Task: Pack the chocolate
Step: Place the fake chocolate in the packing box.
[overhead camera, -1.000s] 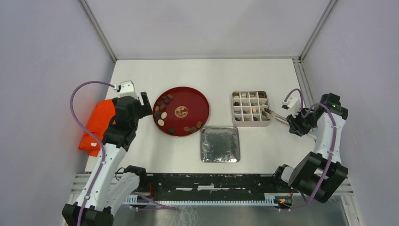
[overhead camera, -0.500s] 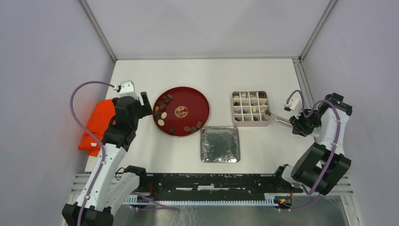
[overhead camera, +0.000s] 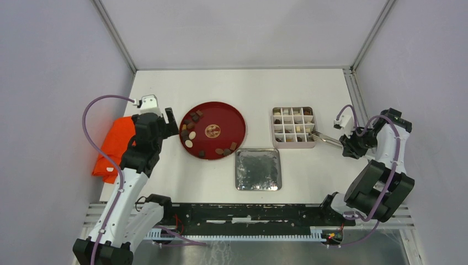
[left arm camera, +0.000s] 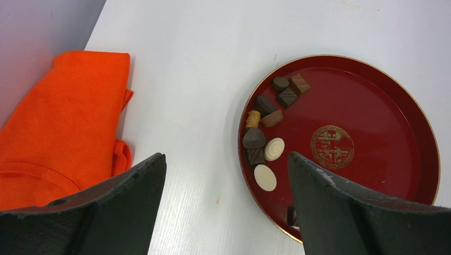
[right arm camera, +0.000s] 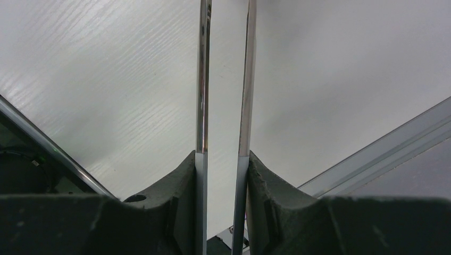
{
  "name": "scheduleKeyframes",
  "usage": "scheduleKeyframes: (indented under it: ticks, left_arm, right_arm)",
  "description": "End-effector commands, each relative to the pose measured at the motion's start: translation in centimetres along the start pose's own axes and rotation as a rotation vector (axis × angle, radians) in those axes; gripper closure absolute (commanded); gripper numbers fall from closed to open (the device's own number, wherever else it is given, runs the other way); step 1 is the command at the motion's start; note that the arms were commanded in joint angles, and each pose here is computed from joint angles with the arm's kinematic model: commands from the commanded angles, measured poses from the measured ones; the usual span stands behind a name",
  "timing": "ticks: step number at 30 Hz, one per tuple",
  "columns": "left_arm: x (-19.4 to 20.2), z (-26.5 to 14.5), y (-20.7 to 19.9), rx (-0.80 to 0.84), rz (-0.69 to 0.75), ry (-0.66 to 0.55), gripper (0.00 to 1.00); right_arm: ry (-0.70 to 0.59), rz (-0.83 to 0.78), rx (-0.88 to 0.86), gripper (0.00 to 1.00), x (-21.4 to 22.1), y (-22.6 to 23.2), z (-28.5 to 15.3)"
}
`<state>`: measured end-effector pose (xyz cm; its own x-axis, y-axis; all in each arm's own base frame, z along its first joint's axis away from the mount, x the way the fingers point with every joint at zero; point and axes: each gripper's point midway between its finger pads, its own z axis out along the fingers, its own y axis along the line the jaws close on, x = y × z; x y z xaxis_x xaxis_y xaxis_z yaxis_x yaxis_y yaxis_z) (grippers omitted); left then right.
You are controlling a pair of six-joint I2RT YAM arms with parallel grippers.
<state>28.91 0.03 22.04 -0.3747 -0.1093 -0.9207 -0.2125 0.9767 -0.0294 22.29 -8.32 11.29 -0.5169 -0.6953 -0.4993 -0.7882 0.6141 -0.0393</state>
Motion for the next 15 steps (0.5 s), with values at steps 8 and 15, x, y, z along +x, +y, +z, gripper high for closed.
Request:
scheduleKeyframes:
  ticks: [8,15]
  left_arm:
    - [-1.35,0.01,-0.26,0.018,0.013,-0.045,0.1]
    - [-1.37,-0.04,-0.22,0.017,0.012,-0.047,0.1]
  right_arm:
    - [-0.038,-0.027,0.037,0.66,-1.24,-1.2,-1.0]
    - [-0.041,-0.028,0.027,0.62,-1.29,-1.03,-0.99]
